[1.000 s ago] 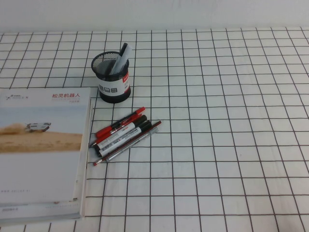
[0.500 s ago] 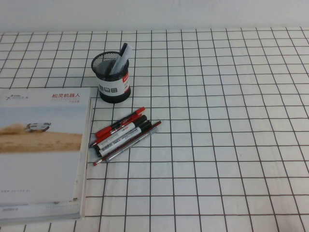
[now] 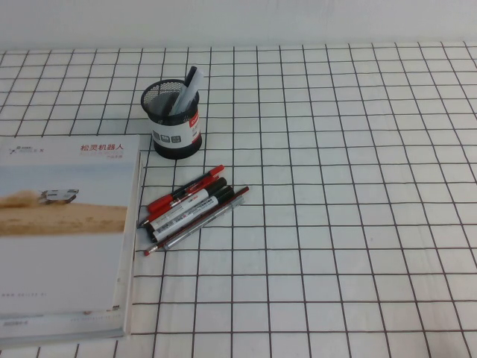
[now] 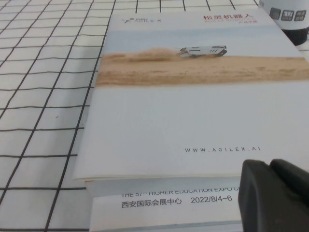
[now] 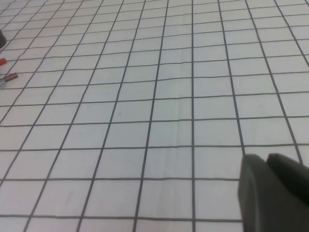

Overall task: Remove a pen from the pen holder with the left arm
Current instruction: 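Take a marker out of the pen holder and lay it on the table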

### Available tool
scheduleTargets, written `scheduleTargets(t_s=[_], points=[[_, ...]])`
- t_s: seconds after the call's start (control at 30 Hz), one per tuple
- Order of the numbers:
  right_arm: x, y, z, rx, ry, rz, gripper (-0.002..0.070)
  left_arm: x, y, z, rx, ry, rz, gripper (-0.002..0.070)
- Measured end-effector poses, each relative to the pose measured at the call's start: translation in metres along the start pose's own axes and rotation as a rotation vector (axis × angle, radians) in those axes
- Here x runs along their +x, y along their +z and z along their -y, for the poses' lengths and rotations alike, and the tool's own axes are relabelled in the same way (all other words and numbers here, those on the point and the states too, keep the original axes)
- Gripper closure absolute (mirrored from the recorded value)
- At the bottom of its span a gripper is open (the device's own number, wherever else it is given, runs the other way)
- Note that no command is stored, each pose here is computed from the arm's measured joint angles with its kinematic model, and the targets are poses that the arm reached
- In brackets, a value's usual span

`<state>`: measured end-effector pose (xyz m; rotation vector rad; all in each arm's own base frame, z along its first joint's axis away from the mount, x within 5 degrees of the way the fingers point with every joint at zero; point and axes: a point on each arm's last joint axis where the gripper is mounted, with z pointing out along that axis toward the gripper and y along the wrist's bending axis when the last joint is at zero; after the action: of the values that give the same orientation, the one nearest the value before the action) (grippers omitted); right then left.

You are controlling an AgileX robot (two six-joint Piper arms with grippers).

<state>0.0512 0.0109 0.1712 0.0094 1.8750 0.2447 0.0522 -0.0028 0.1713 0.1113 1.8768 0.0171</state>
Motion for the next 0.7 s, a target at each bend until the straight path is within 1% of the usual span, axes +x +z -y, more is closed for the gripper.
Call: scheduleTargets(t_s=[0.57, 0.6, 0.7], points=[[0.0000, 0.0000, 0.0000, 0.000, 0.000, 0.000, 0.0691, 0.0000, 0.0000, 0.0000, 0.000, 0.001, 0.000, 0.0675], [0.0000, 0.0000, 0.0000, 0.000, 0.000, 0.000, 0.0691, 0.0000, 0.0000, -0.0002, -0.002, 0.005, 0.000, 0.0675], [0.0000, 0.0000, 0.0000, 0.000, 0.000, 0.000, 0.0691, 0.0001, 0.0000, -0.0022, -0.024, 0.076, -0.003, 0.0675]])
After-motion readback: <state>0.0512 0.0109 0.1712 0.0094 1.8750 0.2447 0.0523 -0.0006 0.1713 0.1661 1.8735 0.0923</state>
